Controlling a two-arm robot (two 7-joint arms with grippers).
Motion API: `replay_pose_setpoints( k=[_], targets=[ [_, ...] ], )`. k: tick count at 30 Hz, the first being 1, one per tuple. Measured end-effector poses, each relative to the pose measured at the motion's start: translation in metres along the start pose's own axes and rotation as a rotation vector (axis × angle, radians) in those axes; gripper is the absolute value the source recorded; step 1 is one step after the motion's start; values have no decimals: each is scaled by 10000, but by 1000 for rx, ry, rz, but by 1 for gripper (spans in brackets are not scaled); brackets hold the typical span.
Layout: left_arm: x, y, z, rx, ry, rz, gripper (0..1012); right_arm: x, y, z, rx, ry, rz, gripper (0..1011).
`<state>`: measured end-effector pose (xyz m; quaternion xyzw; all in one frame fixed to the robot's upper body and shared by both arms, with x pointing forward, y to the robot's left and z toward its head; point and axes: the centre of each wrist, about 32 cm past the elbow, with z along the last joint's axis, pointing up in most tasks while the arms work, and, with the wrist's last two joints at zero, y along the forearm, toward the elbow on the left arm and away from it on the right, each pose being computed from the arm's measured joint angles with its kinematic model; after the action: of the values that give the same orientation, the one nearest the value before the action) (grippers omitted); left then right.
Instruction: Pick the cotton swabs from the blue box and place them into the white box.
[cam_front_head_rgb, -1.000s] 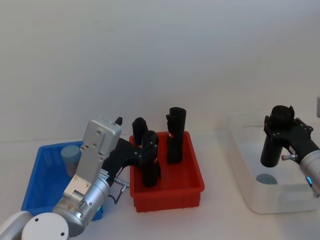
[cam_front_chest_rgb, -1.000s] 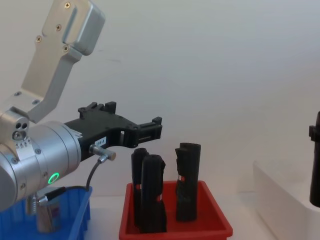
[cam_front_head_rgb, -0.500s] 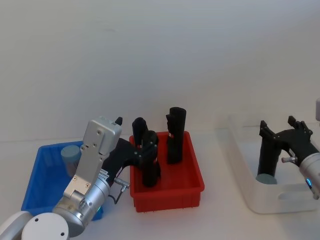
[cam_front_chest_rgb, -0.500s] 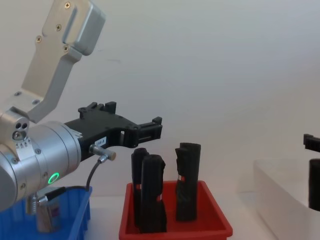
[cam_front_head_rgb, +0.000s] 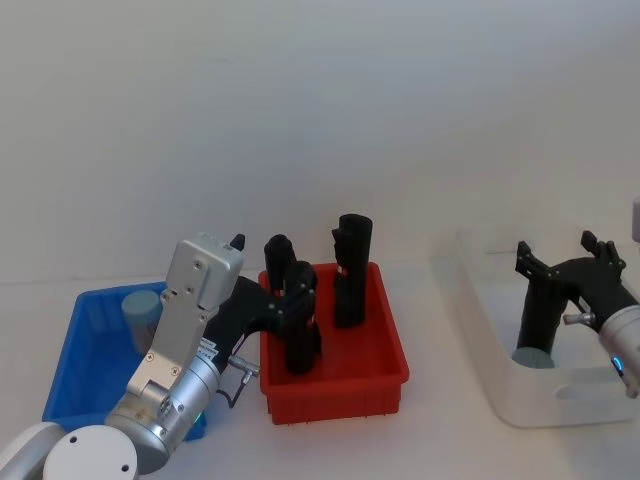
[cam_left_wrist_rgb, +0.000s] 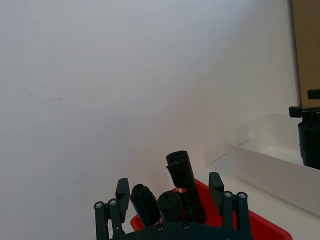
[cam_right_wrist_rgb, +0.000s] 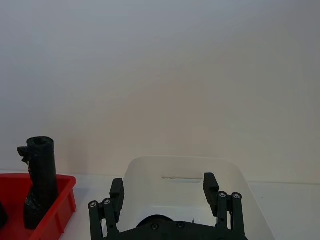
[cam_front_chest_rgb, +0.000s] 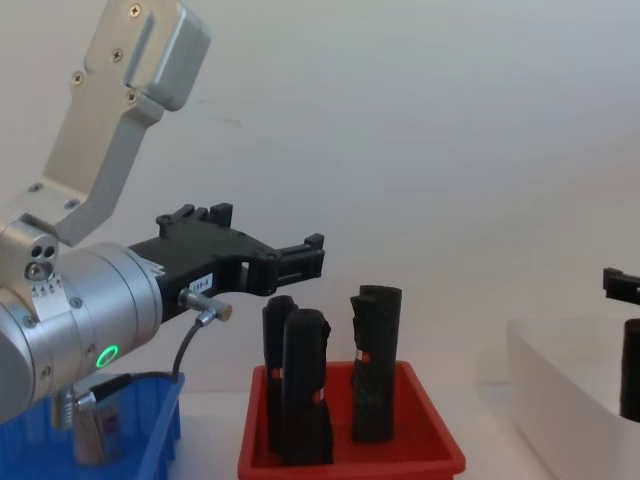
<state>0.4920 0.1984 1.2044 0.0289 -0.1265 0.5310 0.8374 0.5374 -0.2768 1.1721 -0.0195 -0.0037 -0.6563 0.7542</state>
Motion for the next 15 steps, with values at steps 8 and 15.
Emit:
replay_pose_setpoints(
  k=[8,15],
  targets=[
    [0,0,0,0,0,0,1004,2,0,1,5,-1,0,1001],
    [0,0,0,0,0,0,1004,3,0,1,8,-1,1,1001]
  ],
)
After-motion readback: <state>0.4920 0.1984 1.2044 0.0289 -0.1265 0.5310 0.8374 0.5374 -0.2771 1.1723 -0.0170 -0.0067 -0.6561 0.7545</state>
